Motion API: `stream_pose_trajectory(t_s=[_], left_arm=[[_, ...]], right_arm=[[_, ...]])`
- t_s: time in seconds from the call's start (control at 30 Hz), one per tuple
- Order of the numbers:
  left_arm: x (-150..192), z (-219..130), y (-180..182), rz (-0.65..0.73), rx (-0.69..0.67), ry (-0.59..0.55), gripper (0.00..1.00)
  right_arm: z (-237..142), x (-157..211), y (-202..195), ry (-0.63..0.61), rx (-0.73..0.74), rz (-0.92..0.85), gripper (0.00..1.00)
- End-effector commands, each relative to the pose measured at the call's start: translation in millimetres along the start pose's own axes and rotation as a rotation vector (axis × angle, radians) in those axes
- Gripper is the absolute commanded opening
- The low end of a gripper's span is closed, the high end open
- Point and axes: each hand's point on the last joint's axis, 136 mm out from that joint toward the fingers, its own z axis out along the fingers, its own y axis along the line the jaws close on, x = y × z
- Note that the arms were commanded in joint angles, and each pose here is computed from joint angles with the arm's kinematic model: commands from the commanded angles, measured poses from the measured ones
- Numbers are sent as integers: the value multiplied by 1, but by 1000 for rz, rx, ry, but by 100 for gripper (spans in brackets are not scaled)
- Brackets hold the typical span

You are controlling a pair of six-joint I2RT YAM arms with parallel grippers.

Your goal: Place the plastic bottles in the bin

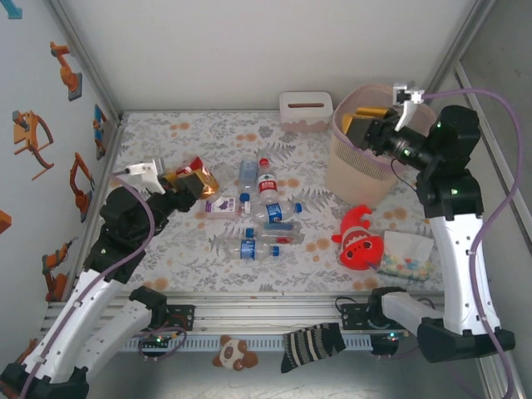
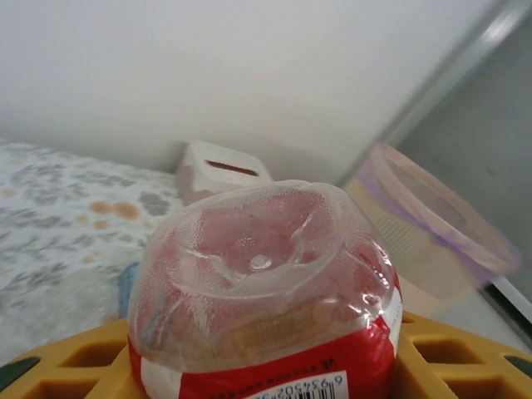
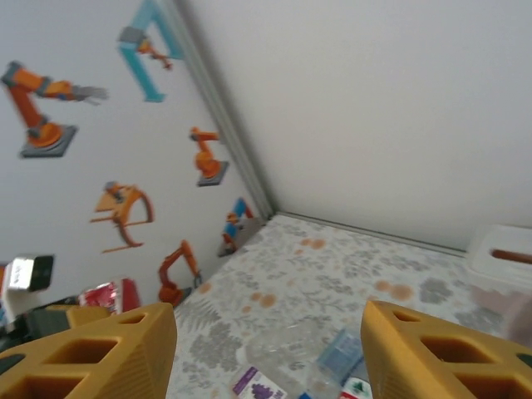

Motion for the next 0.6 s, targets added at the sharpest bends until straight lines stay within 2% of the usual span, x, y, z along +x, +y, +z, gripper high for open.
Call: stream_pose_trajectory(t_s=[0.0, 0.23, 0.57], left_arm=[[-20, -8, -60, 189, 287, -23, 53], [-32, -23, -110, 298, 557, -59, 51], [-44, -43, -157, 357, 792, -89, 51]], right_arm=[[4, -3, 50, -25, -210, -150, 62], [20, 28, 99, 65, -419, -211, 62], [48, 72, 134, 170, -567, -232, 68]])
